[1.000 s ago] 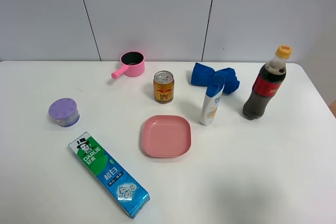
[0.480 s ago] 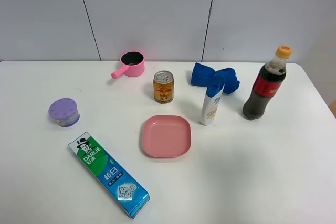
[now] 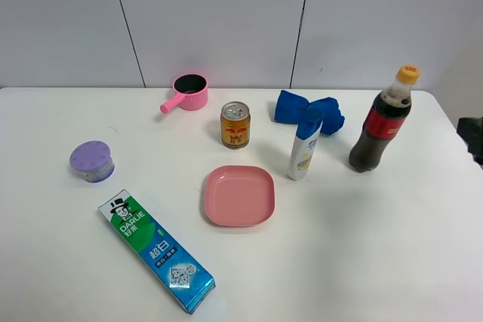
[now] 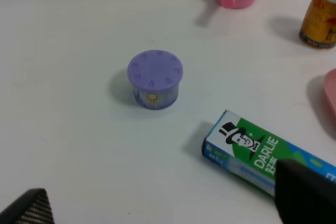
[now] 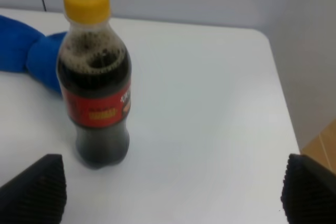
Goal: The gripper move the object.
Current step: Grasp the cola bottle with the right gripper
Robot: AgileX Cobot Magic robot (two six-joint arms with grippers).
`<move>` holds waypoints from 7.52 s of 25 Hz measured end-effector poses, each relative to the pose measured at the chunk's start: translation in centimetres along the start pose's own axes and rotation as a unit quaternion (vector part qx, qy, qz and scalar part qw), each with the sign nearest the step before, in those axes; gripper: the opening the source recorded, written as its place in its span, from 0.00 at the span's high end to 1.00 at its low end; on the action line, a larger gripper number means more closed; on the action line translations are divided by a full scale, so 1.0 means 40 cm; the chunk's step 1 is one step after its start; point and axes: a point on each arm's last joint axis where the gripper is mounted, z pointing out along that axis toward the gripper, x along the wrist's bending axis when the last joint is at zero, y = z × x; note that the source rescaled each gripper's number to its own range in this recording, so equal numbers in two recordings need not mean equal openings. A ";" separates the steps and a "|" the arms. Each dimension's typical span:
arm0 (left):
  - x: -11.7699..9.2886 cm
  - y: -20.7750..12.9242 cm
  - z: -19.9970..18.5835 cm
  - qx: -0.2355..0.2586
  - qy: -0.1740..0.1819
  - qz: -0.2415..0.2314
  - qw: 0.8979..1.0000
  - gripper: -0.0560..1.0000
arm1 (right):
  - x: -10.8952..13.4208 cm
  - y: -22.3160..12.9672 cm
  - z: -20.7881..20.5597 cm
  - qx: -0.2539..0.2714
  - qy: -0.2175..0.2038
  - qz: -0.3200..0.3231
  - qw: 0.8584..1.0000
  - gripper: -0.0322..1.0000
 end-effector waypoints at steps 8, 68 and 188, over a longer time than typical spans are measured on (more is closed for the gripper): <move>0.000 0.000 0.000 0.000 0.000 0.000 1.000 0.00 | 0.007 -0.098 0.055 -0.032 -0.012 -0.015 0.999 0.00; 0.000 0.000 0.000 0.000 0.000 0.000 1.000 0.00 | 0.036 -0.143 0.262 -0.062 0.046 -0.025 0.997 0.00; 0.000 0.000 0.000 0.000 0.000 0.000 1.000 0.00 | 0.076 -0.161 0.456 -0.157 0.126 -0.046 0.978 0.87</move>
